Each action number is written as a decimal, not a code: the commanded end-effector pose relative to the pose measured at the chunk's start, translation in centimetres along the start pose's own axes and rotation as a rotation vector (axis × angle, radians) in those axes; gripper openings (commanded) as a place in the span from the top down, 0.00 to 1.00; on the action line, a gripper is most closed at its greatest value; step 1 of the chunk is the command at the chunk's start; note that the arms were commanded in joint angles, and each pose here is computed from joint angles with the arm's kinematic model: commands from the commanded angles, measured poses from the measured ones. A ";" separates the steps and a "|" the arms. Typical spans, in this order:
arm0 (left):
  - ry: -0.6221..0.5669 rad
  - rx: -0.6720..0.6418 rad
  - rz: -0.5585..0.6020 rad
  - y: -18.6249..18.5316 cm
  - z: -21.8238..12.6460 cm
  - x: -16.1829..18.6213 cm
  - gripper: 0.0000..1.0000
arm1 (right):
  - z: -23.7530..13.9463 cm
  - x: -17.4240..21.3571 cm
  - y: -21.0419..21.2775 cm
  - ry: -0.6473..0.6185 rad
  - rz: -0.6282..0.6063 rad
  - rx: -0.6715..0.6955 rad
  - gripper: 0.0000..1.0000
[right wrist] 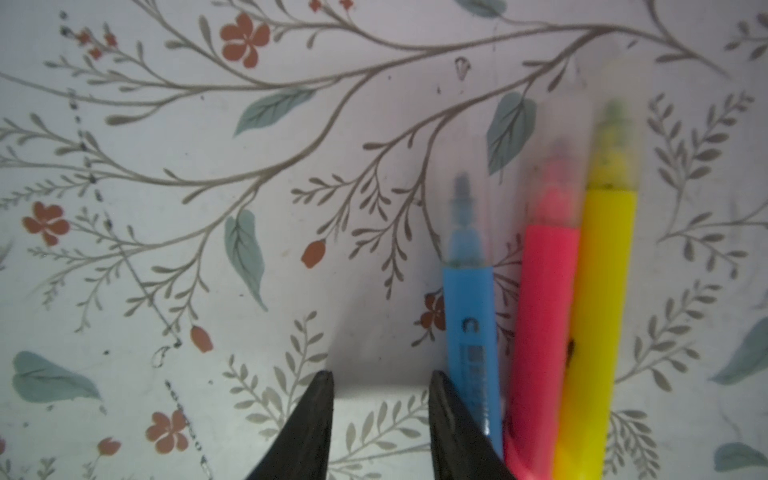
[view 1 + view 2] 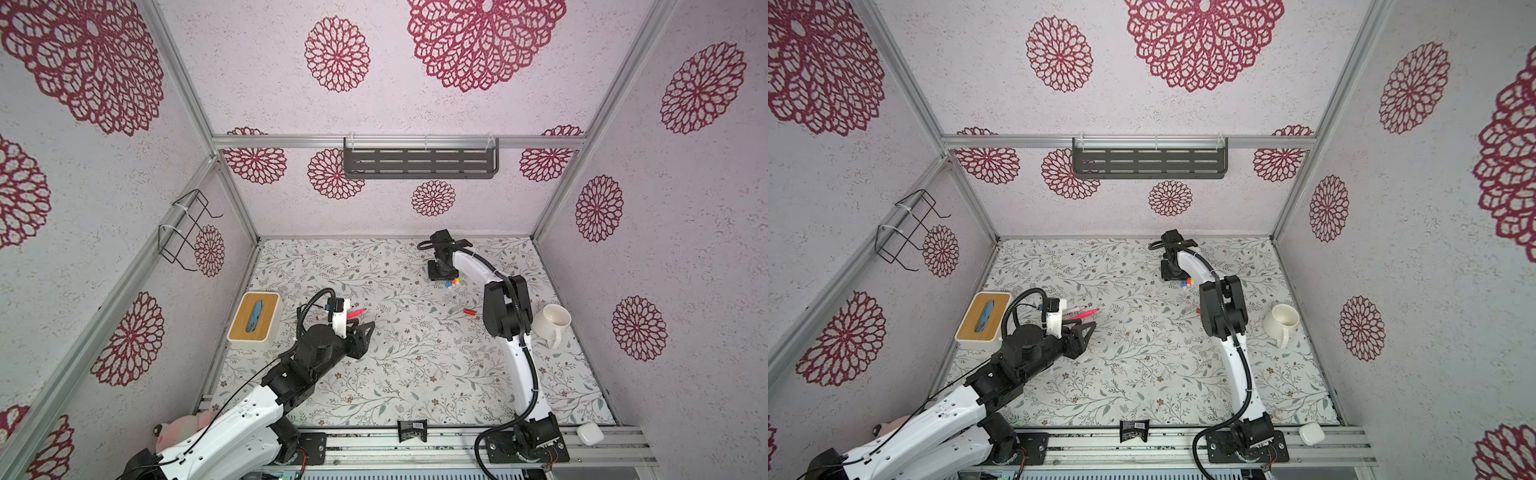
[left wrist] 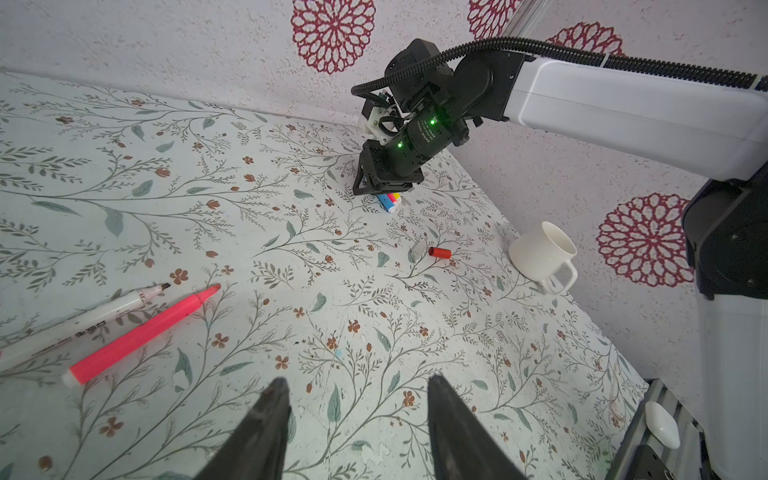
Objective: Insert the pens into the pen caps
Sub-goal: 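Lower the blue marker beside the pink highlighter and open the right gripper, then move the left gripper down over the white marker while the right gripper withdraws, then grasp the white marker near its tip end with the left gripper, then lift the white marker upright with the left gripper toward the right gripper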
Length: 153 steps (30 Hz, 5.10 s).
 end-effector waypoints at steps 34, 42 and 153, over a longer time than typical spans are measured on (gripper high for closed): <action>0.113 -0.108 -0.019 2.7 1.3 0.9 0.41 | -20.9 -0.1 6.4 -0.337 -0.103 -0.739 0.47; 0.262 -0.217 -0.089 7.4 4.6 2.3 0.41 | -25.1 4.9 5.4 -0.316 -0.192 -0.889 0.42; 0.945 -0.387 -0.090 15.0 12.4 12.3 0.76 | -23.4 16.2 -3.9 -0.318 -0.027 -0.739 0.41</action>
Point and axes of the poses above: each gripper's point midway between its finger pads, its own z axis out along the fingers, its own y axis along the line the jaws close on, x = y × z, the point moved 3 cm from there along -z, back along the fingers, and after that the axes turned 14 degrees about z, right-handed, at the moved point
